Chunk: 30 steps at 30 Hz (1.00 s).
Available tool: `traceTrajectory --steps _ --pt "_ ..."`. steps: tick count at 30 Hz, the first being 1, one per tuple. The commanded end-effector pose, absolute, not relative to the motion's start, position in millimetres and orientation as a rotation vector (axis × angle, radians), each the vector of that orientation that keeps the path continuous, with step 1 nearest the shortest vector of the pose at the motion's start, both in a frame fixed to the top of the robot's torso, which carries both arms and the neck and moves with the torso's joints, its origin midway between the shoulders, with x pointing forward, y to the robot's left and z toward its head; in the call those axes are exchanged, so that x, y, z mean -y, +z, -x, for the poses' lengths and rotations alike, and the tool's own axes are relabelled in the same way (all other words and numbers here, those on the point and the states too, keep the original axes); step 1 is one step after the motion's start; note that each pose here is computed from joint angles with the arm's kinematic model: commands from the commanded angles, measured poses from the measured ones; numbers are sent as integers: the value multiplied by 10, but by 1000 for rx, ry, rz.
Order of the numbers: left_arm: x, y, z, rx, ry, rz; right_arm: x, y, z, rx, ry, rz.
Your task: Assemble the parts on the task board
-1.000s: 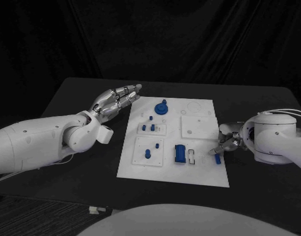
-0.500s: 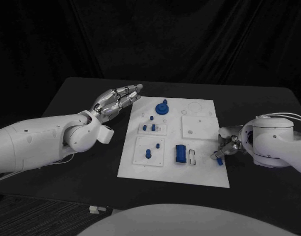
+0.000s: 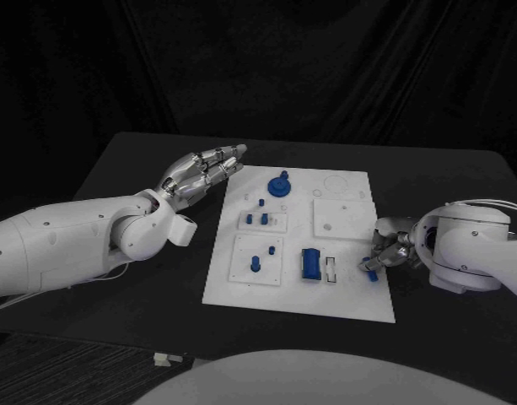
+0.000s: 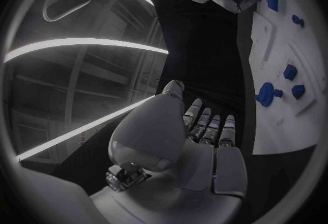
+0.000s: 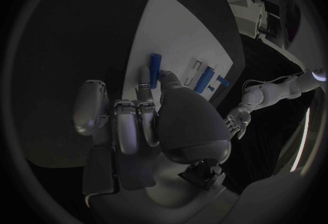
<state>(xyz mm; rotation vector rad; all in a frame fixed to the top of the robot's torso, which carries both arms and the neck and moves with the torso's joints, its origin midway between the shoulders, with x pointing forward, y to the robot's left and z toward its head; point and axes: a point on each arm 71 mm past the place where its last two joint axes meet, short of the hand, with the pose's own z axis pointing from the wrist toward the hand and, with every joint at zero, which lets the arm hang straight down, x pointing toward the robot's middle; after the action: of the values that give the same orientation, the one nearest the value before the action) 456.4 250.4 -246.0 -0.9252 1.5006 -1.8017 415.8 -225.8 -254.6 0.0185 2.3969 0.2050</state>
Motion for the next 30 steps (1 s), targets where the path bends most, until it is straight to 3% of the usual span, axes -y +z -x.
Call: traceTrajectory --steps 1,16,30 --pt "-2506 -2393 -4552 -1402 -1873 879 2284 -2600 -4106 -2423 301 -274" --pt "-2501 -2400 -4557 -1411 -1874 882 2279 -2641 -3986 -2520 514 -784" --pt "-2502 -2403 -4555 -1416 -1875 884 2074 -2633 -3944 -2548 582 -787"
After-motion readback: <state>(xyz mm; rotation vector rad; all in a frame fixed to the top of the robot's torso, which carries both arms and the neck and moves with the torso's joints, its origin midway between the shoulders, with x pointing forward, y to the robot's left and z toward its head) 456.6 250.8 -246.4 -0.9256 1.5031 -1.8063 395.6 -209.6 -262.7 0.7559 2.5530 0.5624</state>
